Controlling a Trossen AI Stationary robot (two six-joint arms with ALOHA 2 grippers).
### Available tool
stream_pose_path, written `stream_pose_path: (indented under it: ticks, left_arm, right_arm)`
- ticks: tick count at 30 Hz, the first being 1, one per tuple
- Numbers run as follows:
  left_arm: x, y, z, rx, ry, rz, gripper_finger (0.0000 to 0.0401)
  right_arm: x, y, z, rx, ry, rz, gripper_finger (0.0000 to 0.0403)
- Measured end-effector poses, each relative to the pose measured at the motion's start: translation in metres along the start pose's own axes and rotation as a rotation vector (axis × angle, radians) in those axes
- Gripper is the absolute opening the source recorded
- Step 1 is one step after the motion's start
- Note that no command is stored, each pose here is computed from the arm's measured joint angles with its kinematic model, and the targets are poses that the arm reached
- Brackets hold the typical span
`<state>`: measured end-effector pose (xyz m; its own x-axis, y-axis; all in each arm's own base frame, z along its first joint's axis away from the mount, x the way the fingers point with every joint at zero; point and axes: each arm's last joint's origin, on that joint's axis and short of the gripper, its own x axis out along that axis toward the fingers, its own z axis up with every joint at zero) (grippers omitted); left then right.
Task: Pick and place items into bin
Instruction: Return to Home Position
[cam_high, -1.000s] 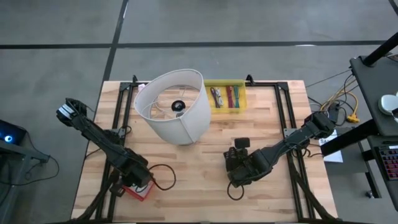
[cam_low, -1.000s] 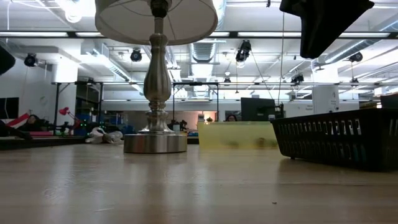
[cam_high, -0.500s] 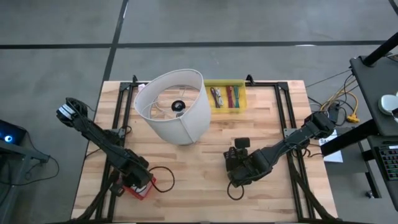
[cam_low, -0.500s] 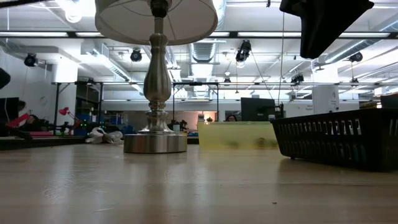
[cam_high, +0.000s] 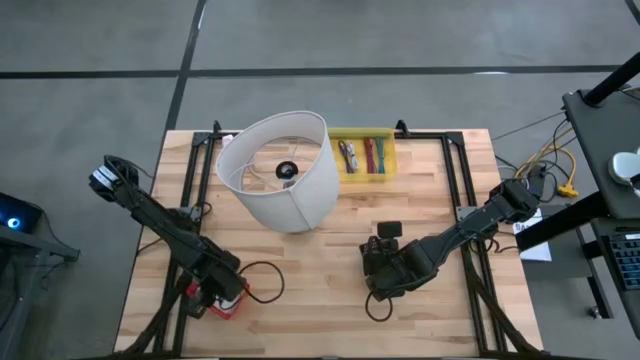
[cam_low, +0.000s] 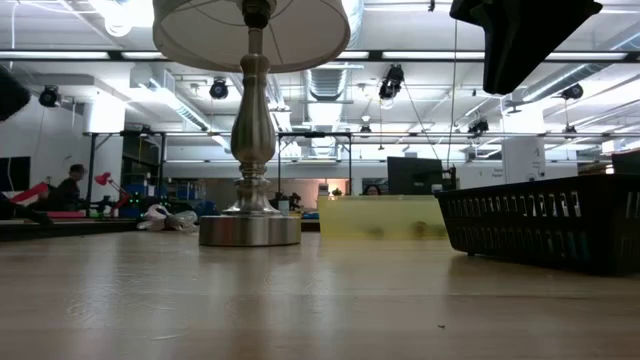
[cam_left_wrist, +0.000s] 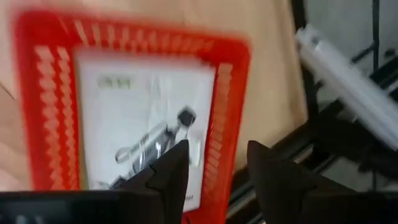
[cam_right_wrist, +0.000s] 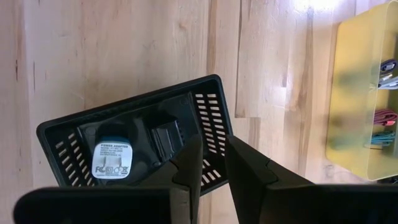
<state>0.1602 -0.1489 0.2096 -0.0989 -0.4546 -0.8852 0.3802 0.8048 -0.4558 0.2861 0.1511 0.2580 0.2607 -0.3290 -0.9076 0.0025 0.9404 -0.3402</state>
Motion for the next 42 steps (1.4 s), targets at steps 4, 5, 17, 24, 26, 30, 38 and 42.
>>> stream_pose_path:
  ticks: [4, 5, 17, 24, 26, 30, 38, 42]
  left_arm:
    - [-0.024, -0.011, 0.009, 0.038, -0.131, 0.062, 0.0120]
    - [-0.031, -0.014, 0.010, 0.045, -0.174, 0.094, 0.0111]
    - [-0.109, -0.027, 0.001, 0.067, -0.832, 0.303, 0.0004]
    - [-0.150, -0.024, -0.059, 0.070, -1.110, 0.334, 0.0001]
    - [-0.157, -0.022, -0.072, 0.117, -1.184, 0.380, 0.0001]
    - [-0.156, -0.016, -0.083, 0.227, -1.339, 0.501, 0.0000]
    - [-0.125, 0.017, -0.122, 0.226, -1.602, 0.576, 0.0000]
    - [-0.115, 0.027, -0.142, 0.218, -1.743, 0.544, 0.0000]
  right_arm:
    - [0.000, 0.000, 0.000, 0.000, 0.000, 0.000, 0.0057]
    - [0.000, 0.000, 0.000, 0.000, 0.000, 0.000, 0.0057]
    - [0.000, 0.000, 0.000, 0.005, 0.000, 0.001, 0.0057]
    - [0.000, 0.000, 0.000, 0.004, 0.000, 0.001, 0.0057]
    - [0.000, 0.000, 0.000, 0.005, 0.000, 0.001, 0.0057]
    - [0.000, 0.000, 0.000, 0.041, -0.003, 0.002, 0.0057]
    - [-0.001, 0.001, 0.002, 0.174, -0.032, -0.008, 0.0056]
    - [-0.001, 0.000, 0.003, 0.187, -0.048, -0.025, 0.0056]
